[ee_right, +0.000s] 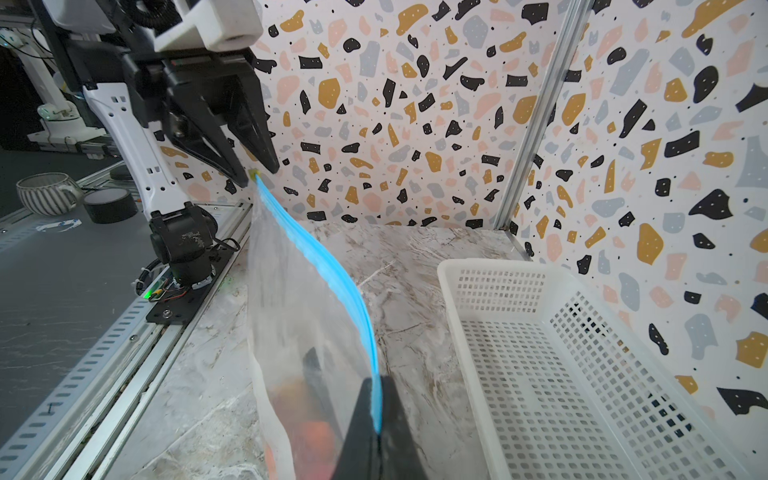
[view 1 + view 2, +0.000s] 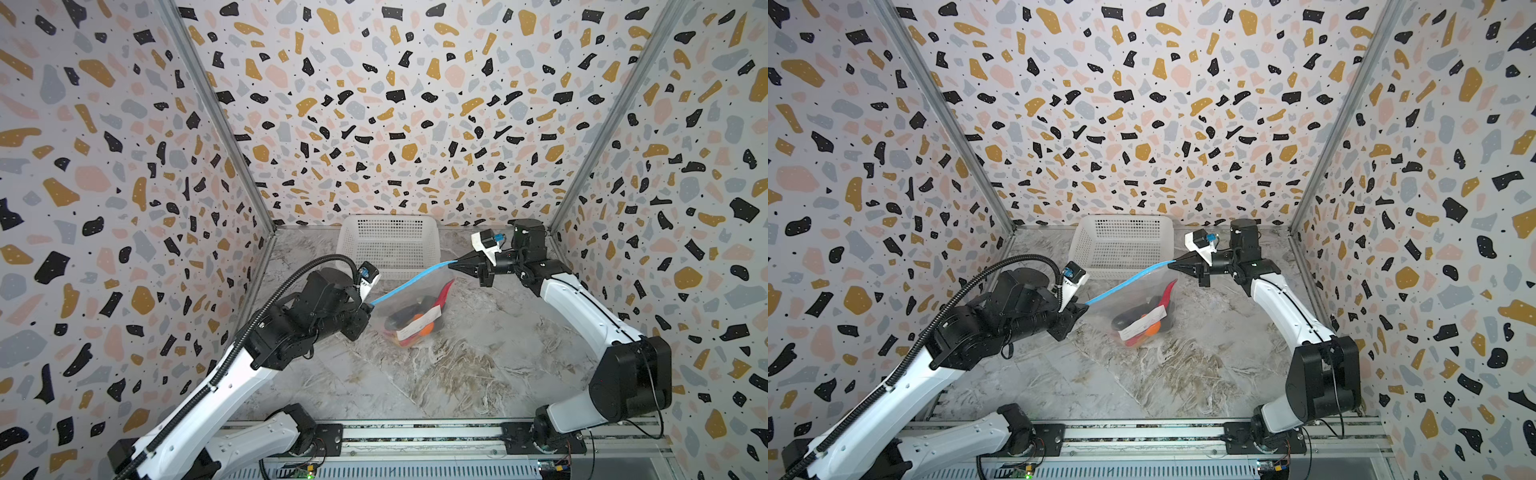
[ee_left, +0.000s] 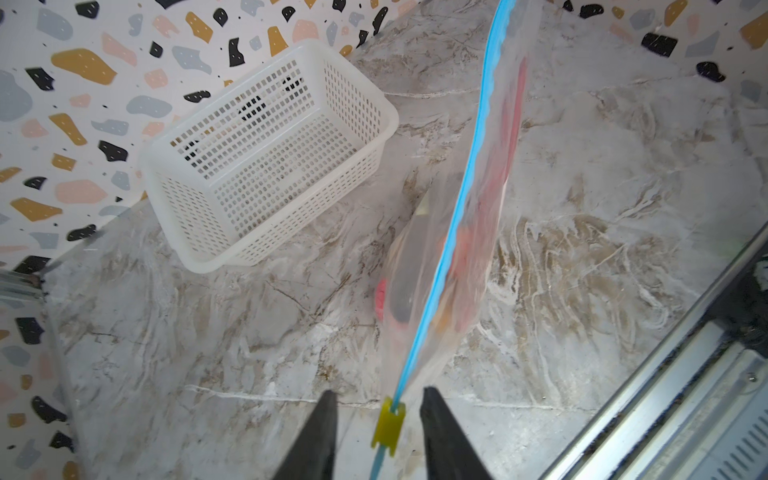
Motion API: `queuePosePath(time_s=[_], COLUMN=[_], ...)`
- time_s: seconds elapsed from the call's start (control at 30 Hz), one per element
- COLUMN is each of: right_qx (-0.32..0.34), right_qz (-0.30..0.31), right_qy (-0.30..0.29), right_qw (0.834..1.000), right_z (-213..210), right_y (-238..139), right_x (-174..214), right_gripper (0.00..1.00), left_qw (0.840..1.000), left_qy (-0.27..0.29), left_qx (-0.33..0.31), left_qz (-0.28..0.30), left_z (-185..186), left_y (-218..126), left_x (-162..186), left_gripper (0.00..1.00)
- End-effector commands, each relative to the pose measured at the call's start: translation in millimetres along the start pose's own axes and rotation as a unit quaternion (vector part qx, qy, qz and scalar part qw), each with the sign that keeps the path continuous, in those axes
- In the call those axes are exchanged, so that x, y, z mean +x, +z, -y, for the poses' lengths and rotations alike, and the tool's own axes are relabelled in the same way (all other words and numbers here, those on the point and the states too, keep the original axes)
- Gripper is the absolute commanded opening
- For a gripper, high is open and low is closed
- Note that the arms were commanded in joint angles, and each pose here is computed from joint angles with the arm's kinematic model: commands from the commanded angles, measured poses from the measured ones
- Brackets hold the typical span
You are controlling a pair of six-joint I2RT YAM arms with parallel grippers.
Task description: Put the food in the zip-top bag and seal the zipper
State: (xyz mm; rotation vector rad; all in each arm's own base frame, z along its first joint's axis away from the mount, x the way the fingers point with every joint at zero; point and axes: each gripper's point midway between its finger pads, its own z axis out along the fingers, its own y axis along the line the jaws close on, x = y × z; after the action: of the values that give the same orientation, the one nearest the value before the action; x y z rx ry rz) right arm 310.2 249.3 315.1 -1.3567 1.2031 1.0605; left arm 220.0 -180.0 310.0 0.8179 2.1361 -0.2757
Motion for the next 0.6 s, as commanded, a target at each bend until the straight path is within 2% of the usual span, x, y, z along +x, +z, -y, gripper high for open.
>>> queuePosePath(time_s=[0.0,0.07,0.13,0.27,0.4,0.47,0.57], right_qx=[-0.003,-0.008,-0.010,-0.011,-0.013,-0.012,-0.011], right_qz=[0.008,0.008,0.007,0.006,0.001,0.001,0.001], right_qy=[-0.025,-0.023,-0.022,-0.025,-0.026,-0.028,-0.029], right_qw=[1.000,1.000,1.000,1.000,1.000,1.000,1.000], right_z=[0.1,0.7,2.5,6.2,8.2,7.8,7.4], right_y=[5.6,9.5,11.4,16.5,18.5,18.0,17.1], right_x=[-14.2,-14.1,-16.1,-22.1,-24.1,-25.3,-26.4], right_gripper=[0.00,0.00,0.00,0.00,0.00,0.00,0.00], left_qw=[0.992,0.986,0.983,0.979,0.980,0.983,0.985], left_qy=[0.009,0.025,0.043,0.043,0.039,0.039,0.039], left_qx=[0.075,0.094,0.112,0.173,0.180,0.169,0.158], left_qz=[0.101,0.137,0.137,0.097,0.070,0.062,0.051], left_z=[23.6,30.9,38.9,61.4,64.6,61.4,57.3], left_y=[-6.3,0.4,17.1,53.7,67.3,69.8,71.6], left_x=[-68.8,-97.6,-105.7,-99.1,-85.6,-79.2,-73.4], left_gripper=[0.55,0.61,0.65,0.68,0.68,0.63,0.47])
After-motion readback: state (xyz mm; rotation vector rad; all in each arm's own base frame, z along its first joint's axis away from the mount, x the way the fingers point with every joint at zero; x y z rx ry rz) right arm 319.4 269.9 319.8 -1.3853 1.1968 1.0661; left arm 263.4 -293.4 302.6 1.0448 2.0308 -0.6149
